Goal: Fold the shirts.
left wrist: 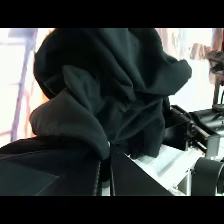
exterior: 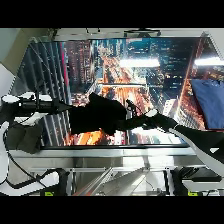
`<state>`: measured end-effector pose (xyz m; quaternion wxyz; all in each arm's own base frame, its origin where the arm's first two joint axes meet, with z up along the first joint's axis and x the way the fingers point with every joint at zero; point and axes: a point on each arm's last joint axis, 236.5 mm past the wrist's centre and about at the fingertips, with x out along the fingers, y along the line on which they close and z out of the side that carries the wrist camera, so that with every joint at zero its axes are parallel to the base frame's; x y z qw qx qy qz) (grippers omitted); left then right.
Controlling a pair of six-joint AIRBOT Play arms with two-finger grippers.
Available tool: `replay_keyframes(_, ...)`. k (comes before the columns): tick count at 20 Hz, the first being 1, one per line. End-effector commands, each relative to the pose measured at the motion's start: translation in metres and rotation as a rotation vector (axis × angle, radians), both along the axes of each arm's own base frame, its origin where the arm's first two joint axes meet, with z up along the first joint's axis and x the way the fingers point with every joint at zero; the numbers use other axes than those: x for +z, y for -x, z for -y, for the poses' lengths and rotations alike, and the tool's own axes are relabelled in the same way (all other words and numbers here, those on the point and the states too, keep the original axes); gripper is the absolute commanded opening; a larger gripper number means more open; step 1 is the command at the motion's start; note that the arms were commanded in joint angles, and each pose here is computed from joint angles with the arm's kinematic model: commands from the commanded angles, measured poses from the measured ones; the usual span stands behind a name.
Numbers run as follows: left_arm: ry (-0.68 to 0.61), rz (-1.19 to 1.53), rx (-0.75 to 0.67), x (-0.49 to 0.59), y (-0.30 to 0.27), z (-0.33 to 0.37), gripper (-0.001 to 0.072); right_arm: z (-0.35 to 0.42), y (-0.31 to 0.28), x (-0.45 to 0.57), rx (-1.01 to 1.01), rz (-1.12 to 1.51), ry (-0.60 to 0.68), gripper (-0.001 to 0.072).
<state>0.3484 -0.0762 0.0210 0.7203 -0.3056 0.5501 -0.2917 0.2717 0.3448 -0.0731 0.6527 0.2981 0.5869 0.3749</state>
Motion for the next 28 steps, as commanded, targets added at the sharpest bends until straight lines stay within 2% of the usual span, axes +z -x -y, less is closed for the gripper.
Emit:
replay_keyframes(1,0.074,0.047,0.009,0.026,-0.007,0.006,0.0025,-0.005,-0.013,0.038,-0.008,0.057,-0.114,0.0021)
replay_keyframes(3,0.141,0.143,0.036,0.067,-0.015,0.007,0.0025,0.012,-0.022,0.079,-0.003,0.118,-0.177,0.0021)
replay_keyframes(6,0.262,0.448,0.017,0.174,-0.008,0.014,0.0026,0.060,-0.043,0.178,-0.054,0.300,-0.307,0.0021)
replay_keyframes(10,0.387,0.906,-0.010,0.340,0.051,0.030,0.0026,0.116,-0.024,0.331,-0.099,0.658,-0.392,0.0020)
replay_keyframes(14,0.335,1.273,-0.126,0.441,0.146,0.075,0.0026,0.123,0.050,0.439,-0.063,0.964,-0.425,0.0020)
replay_keyframes(16,0.250,1.434,-0.115,0.473,0.176,0.091,0.0026,0.124,0.077,0.465,-0.058,1.041,-0.437,0.0020)
replay_keyframes(17,0.167,1.479,-0.077,0.480,0.178,0.092,0.0026,0.125,0.082,0.468,-0.058,1.064,-0.424,0.0021)
replay_keyframes(19,-0.007,1.440,0.029,0.470,0.156,0.077,0.0027,0.129,0.068,0.446,-0.075,1.023,-0.323,0.0021)
replay_keyframes(21,-0.065,1.319,0.080,0.439,0.126,0.057,0.0027,0.136,0.035,0.406,-0.101,0.918,-0.201,0.0021)
replay_keyframes(25,0.115,0.924,0.037,0.326,0.052,0.045,0.0027,0.141,-0.031,0.314,-0.127,0.622,-0.120,0.0022)
replay_keyframes(28,0.112,0.540,-0.033,0.183,0.007,0.063,0.0027,0.132,-0.071,0.218,-0.107,0.360,-0.097,0.0022)
